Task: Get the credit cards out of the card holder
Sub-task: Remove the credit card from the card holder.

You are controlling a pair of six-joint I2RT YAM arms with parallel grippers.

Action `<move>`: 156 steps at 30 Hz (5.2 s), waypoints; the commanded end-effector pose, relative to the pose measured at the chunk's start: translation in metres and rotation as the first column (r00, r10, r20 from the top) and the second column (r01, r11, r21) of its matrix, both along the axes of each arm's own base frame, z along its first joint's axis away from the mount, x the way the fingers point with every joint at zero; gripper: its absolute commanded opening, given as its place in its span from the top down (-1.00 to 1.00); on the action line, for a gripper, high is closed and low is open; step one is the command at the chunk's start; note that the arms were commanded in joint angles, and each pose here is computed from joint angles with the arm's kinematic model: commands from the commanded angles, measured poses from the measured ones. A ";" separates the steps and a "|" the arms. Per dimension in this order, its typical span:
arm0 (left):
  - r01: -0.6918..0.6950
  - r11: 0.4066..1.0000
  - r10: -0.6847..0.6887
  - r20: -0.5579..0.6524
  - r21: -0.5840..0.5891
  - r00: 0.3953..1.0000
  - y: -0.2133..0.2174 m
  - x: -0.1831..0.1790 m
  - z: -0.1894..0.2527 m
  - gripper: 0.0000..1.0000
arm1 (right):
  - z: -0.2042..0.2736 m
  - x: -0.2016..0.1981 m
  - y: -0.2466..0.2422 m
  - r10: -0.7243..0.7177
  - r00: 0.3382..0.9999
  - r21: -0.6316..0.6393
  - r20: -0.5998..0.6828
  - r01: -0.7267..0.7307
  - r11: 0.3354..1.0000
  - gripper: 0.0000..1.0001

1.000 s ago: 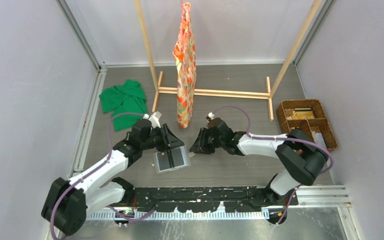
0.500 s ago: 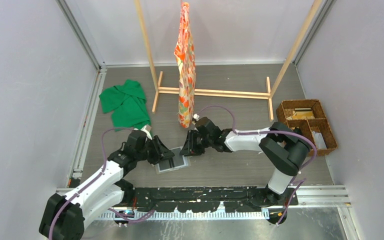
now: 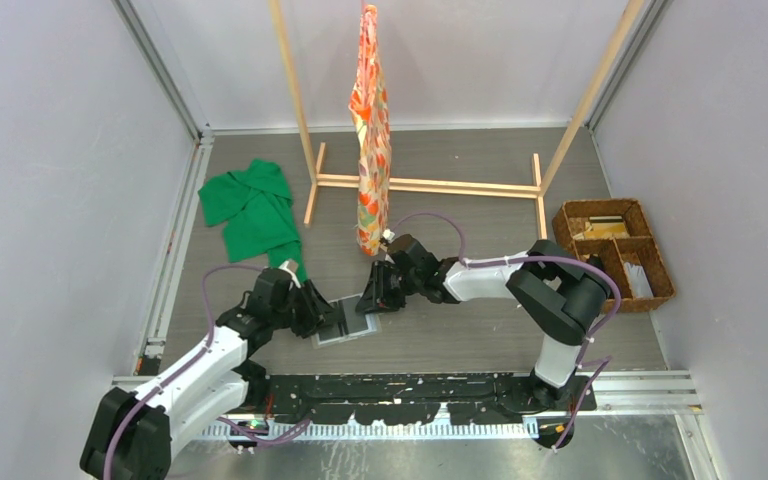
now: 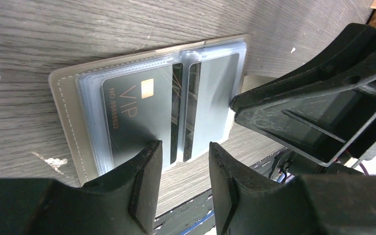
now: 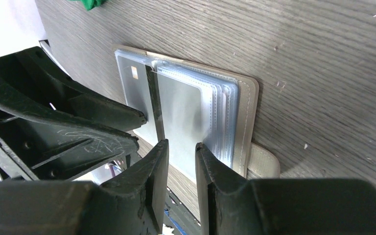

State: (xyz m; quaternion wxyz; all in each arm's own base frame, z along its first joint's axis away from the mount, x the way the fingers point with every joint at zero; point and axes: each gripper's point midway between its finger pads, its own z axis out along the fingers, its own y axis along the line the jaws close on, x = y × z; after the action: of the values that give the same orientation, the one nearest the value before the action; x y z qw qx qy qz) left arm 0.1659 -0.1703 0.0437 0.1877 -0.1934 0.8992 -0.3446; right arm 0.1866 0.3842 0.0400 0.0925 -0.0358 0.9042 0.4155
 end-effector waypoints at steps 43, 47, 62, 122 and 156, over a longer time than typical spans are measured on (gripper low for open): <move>-0.044 0.997 0.050 0.097 -0.071 0.994 0.004 0.005 -0.007 0.88 | -0.021 -0.008 0.021 0.048 0.999 0.003 -0.021 -0.048 0.999 0.38; -0.049 0.996 0.058 0.122 -0.080 0.991 0.006 0.004 -0.001 0.99 | -0.022 -0.009 0.023 0.051 0.998 0.004 -0.027 -0.051 0.999 0.38; -0.053 0.997 0.058 0.094 -0.062 0.994 0.009 -0.001 -0.008 0.08 | -0.025 -0.012 0.028 0.064 0.996 0.043 -0.056 -0.062 0.997 0.38; -0.004 0.994 -0.014 0.161 0.112 0.987 0.008 0.090 0.018 0.10 | 0.038 0.062 -0.040 -0.255 0.964 0.131 0.074 0.244 0.961 0.39; 0.098 0.995 -0.096 0.118 -0.012 0.988 -0.011 0.067 0.005 -0.18 | -0.001 0.042 0.001 -0.210 0.978 0.168 -0.020 0.210 0.963 0.37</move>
State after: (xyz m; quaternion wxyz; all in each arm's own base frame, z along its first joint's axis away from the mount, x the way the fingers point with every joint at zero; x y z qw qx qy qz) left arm 0.2289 -0.1755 0.0474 0.2200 -0.1475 0.8965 -0.3552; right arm 0.2263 0.3783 0.0388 0.1322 0.0667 0.8732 0.4644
